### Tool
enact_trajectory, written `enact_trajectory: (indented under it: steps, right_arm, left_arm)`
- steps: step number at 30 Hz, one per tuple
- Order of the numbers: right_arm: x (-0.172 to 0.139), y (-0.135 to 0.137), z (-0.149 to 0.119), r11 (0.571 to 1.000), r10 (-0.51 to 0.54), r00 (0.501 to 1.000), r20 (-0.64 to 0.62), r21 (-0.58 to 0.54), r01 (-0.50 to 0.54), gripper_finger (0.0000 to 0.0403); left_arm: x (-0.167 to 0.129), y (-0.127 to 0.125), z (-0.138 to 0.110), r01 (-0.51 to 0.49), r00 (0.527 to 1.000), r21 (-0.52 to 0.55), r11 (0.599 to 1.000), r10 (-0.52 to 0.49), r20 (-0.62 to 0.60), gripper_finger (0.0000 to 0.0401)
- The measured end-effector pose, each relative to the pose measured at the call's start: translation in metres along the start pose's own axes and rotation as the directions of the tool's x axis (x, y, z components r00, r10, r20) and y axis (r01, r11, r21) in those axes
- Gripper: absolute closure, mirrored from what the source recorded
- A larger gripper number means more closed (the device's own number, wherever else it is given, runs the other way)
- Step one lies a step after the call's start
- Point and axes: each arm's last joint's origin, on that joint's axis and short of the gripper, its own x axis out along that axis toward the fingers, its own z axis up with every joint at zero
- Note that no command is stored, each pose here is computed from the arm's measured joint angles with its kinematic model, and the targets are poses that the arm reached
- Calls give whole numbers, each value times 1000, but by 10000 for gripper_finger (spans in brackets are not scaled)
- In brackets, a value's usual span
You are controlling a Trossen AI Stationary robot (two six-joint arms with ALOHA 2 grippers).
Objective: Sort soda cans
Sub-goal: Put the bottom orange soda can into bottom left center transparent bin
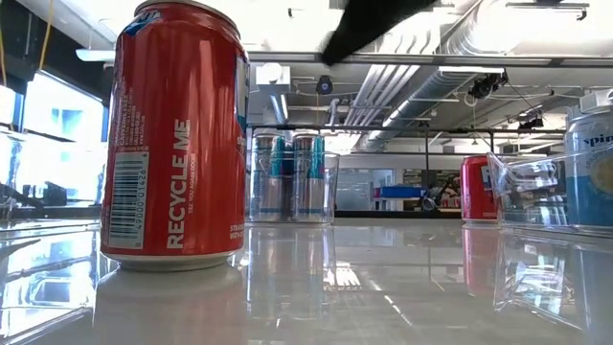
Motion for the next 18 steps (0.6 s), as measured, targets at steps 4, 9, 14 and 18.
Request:
enact_trajectory:
  steps: [4,9,14,18]
  right_arm:
    - [3,-10,-11,997,-62,992,-109,32,66,29]
    - [-2,-17,-28,985,-134,959,-249,75,157,29]
    - [-22,-20,-50,958,-251,897,-365,43,285,29]
    - [-59,-21,-65,925,-310,874,-375,94,368,29]
  left_arm:
    - [-14,-5,9,64,997,30,998,-65,32,50]
    - [-35,-17,19,118,987,97,988,-127,94,50]
    - [-50,-28,17,154,983,169,973,-168,74,50]
    - [-53,-33,6,165,986,168,972,-165,-13,50]
